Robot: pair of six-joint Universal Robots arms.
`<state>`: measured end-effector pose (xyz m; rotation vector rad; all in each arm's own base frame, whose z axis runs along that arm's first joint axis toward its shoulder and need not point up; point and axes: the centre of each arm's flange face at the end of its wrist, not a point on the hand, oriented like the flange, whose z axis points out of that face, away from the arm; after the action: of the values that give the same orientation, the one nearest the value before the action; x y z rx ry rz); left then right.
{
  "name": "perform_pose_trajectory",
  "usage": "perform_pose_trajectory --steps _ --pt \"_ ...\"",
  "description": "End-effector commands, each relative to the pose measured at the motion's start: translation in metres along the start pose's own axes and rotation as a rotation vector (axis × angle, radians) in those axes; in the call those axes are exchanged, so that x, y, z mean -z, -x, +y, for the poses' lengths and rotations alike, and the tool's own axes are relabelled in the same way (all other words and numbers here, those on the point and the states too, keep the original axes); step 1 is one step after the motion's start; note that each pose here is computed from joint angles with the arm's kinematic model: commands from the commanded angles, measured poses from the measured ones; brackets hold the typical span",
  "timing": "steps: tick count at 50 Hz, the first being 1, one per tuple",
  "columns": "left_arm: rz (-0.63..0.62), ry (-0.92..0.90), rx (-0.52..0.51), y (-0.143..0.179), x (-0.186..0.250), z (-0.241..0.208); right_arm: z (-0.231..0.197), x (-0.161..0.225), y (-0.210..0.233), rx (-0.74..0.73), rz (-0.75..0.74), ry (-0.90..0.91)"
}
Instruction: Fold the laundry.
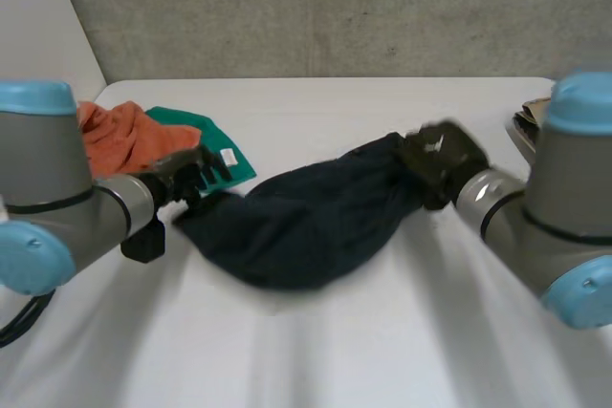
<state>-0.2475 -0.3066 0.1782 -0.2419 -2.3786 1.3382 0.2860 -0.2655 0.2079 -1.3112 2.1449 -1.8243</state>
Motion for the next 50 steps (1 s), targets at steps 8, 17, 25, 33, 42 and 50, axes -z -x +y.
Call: perform_pose_trajectory --steps 8,17,25,33,42,50 --pt "-0.075 -0.102 -0.168 0.01 0.037 -0.033 0.035 -0.013 0.02 0.032 0.008 0.097" --pt "0.111 -0.21 -0.504 -0.04 0.099 -0.019 0.028 -0.012 0.025 0.027 0.006 0.07" --pt "0.06 -0.208 -0.684 -0.044 0.111 0.001 0.027 -0.013 0.029 0.026 0.005 0.07" --pt "0.202 -0.156 -0.744 -0.074 0.115 0.031 0.026 -0.014 0.029 0.027 0.014 0.071" --pt "0.153 -0.041 -0.772 -0.066 0.074 0.064 0.029 -0.013 0.025 0.002 0.025 0.089" --pt "0.09 0.007 -0.854 -0.052 0.034 0.08 0.028 -0.006 0.023 -0.006 0.027 0.088"
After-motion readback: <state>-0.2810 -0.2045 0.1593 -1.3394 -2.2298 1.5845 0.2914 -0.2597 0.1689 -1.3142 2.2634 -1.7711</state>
